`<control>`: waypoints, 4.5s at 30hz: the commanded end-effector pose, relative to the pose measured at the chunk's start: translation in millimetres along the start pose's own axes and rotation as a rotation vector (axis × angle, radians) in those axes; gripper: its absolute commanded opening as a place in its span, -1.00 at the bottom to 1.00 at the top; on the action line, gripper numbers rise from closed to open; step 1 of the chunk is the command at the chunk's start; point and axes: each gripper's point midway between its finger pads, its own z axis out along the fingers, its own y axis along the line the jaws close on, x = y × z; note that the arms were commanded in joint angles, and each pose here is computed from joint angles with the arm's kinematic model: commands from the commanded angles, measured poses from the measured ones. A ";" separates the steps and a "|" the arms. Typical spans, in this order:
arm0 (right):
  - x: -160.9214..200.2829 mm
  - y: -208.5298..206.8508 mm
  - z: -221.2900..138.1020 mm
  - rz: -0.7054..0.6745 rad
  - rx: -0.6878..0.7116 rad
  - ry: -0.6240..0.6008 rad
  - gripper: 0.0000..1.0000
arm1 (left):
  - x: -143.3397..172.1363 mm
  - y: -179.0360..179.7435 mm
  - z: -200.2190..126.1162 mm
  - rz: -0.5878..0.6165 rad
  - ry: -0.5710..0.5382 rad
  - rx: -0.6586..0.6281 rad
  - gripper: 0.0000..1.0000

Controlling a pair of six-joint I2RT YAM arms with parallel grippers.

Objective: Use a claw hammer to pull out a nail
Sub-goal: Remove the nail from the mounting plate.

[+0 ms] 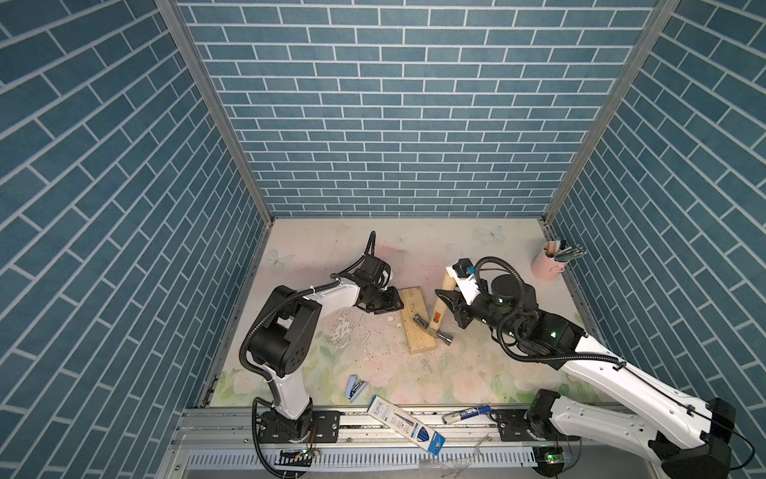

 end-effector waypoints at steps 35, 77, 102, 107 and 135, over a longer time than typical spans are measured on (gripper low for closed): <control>31.9 -0.7 -11.0 0.039 0.001 -0.051 -1.00 | 40.1 36.5 7.6 -0.071 0.098 -0.156 -0.18; 54.7 -11.8 -21.1 0.048 0.066 -0.146 -1.00 | 49.9 39.7 13.1 -0.101 0.107 -0.167 -0.18; 69.5 -13.6 -22.9 0.068 0.072 -0.193 -1.00 | 54.0 40.9 14.8 -0.116 0.105 -0.158 -0.18; 72.8 -14.4 -22.7 0.069 0.076 -0.202 -1.00 | 55.1 41.6 16.0 -0.117 0.108 -0.160 -0.18; 85.6 -22.2 -22.1 0.087 0.118 -0.274 -1.00 | 61.0 42.3 21.2 -0.135 0.120 -0.155 -0.18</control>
